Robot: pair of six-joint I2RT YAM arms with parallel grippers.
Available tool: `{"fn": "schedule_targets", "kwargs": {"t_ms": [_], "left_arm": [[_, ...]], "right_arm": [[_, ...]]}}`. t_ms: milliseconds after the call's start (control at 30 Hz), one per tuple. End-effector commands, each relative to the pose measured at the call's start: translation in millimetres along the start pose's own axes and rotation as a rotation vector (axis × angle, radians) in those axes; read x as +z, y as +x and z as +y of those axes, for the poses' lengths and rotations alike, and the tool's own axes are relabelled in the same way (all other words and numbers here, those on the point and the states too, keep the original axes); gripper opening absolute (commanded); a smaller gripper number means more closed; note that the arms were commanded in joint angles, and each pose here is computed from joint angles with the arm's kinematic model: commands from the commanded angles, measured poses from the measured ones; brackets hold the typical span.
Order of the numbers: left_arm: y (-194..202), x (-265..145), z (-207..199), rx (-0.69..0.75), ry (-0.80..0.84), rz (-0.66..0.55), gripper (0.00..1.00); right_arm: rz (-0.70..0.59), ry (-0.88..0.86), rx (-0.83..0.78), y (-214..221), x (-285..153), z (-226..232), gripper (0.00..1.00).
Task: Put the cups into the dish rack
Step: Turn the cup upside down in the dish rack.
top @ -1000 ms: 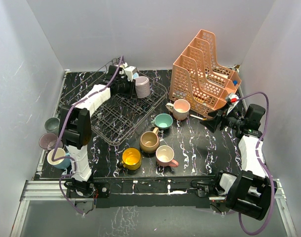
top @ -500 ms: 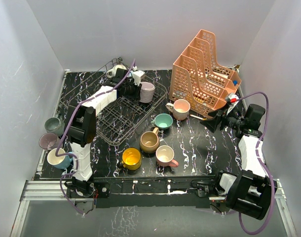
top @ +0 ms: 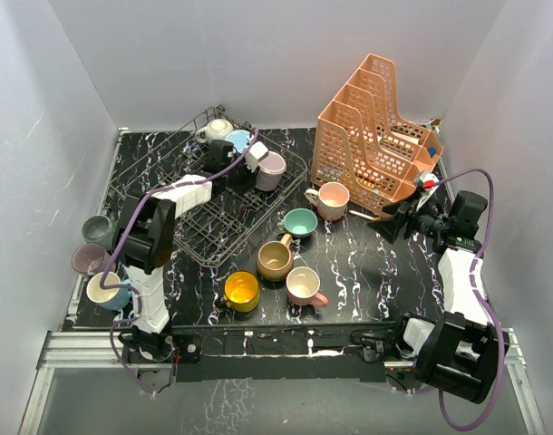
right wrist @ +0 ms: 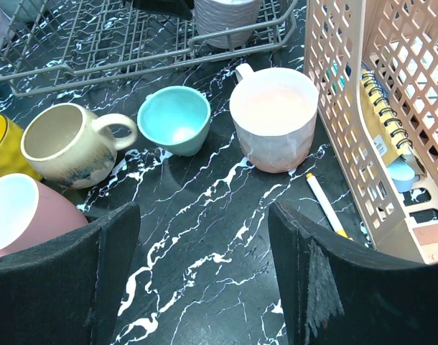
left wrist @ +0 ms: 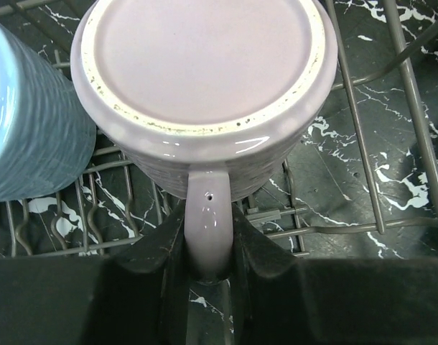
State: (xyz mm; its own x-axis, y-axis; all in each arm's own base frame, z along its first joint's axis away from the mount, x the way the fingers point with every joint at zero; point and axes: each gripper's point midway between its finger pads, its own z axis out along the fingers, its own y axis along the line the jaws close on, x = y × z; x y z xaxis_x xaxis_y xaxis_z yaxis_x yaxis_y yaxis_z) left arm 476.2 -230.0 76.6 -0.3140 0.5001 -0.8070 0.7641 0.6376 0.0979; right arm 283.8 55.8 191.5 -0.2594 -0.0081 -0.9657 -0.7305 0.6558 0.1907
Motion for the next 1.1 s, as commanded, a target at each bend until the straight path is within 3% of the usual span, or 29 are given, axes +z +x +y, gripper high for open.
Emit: {"fn": "schedule_targets", "kwargs": {"t_ms": [0,300,1067], "left_arm": [[-50.4,-21.3,9.1,0.183,-0.036,-0.152,0.0],[-52.1,-13.3,26.7,0.243,-0.088,-0.146,0.0],[-18.1,12.5,57.0,0.053,-0.158,-0.13,0.01]], "right_arm": [[-0.012,0.012,-0.056,-6.1,-0.6,-5.9,0.74],[-0.011,0.01,-0.056,-5.2,-0.3,-6.0,0.74],[-0.01,0.009,-0.056,-4.7,-0.4,-5.8,0.74]]}}
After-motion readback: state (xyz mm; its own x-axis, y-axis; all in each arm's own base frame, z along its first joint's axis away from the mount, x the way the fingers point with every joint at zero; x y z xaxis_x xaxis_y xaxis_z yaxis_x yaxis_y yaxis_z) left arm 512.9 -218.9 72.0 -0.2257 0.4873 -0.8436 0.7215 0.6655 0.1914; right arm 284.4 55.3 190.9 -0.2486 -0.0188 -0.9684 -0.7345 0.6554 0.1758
